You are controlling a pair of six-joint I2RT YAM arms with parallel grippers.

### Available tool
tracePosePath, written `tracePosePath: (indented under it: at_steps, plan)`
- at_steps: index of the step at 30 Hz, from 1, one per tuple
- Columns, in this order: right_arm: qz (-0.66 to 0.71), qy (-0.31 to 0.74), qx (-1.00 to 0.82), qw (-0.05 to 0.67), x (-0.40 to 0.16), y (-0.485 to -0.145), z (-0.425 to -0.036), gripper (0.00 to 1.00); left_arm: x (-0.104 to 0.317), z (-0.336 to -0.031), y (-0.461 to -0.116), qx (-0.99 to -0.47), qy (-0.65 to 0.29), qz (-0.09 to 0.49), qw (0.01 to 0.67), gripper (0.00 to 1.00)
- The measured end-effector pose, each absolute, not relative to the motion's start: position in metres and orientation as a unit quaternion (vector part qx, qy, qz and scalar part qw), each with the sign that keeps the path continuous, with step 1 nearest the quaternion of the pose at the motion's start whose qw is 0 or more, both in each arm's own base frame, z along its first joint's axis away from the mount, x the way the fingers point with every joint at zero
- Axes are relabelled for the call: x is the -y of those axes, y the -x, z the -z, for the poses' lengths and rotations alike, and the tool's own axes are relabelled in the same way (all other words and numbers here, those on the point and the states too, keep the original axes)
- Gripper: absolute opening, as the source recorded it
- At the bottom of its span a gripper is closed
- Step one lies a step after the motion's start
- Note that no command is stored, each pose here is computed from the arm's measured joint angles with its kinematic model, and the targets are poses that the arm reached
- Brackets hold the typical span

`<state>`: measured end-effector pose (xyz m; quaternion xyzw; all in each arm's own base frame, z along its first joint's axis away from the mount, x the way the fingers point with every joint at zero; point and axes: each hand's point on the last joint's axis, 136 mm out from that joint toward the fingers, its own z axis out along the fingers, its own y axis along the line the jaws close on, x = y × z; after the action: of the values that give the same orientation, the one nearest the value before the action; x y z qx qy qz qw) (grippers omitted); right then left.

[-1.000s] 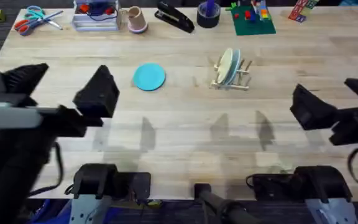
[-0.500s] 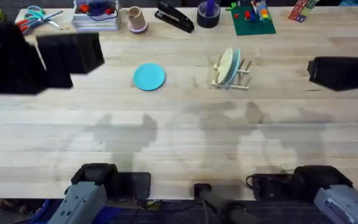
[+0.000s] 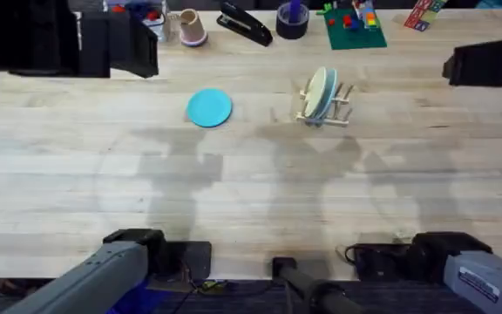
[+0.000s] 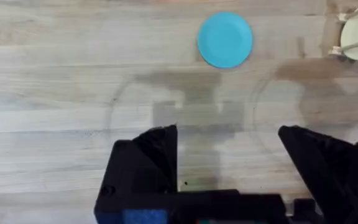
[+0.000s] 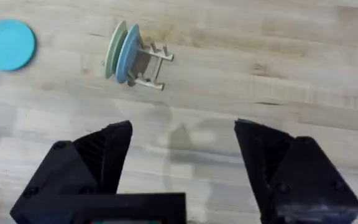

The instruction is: Pick up the plates from the table one by one and place each into a slot on the dish rack.

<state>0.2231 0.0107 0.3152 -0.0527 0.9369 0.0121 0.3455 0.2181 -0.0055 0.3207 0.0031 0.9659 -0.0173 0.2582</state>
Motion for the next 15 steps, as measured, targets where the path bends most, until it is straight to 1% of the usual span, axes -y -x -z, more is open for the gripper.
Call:
tracePosePath:
  at_steps: [4, 10, 11, 12, 13, 15]
  plan:
    - [-0.011, 0.054, -0.935, 0.351, -0.011, -0.224, -0.319, 0.992, 0.005, -0.314, -0.225, -0.971, -0.003, 0.017, 0.240, 0.993]
    - [-0.010, 0.058, -0.934, 0.354, -0.011, -0.225, -0.320, 0.993, 0.006, -0.310, -0.230, -0.973, -0.002, 0.018, 0.231, 0.983]
    - [-0.010, 0.058, -0.934, 0.354, -0.011, -0.225, -0.320, 0.993, 0.006, -0.310, -0.231, -0.973, -0.002, 0.018, 0.230, 0.902]
    - [-0.010, 0.058, -0.934, 0.354, -0.011, -0.225, -0.320, 0.993, 0.006, -0.309, -0.231, -0.973, -0.003, 0.018, 0.230, 0.734]
    - [-0.010, 0.058, -0.934, 0.354, -0.011, -0.225, -0.320, 0.993, 0.006, -0.309, -0.231, -0.973, -0.003, 0.018, 0.230, 0.611]
    - [-0.010, 0.058, -0.934, 0.353, -0.011, -0.225, -0.320, 0.993, 0.006, -0.309, -0.231, -0.973, -0.005, 0.020, 0.229, 0.326]
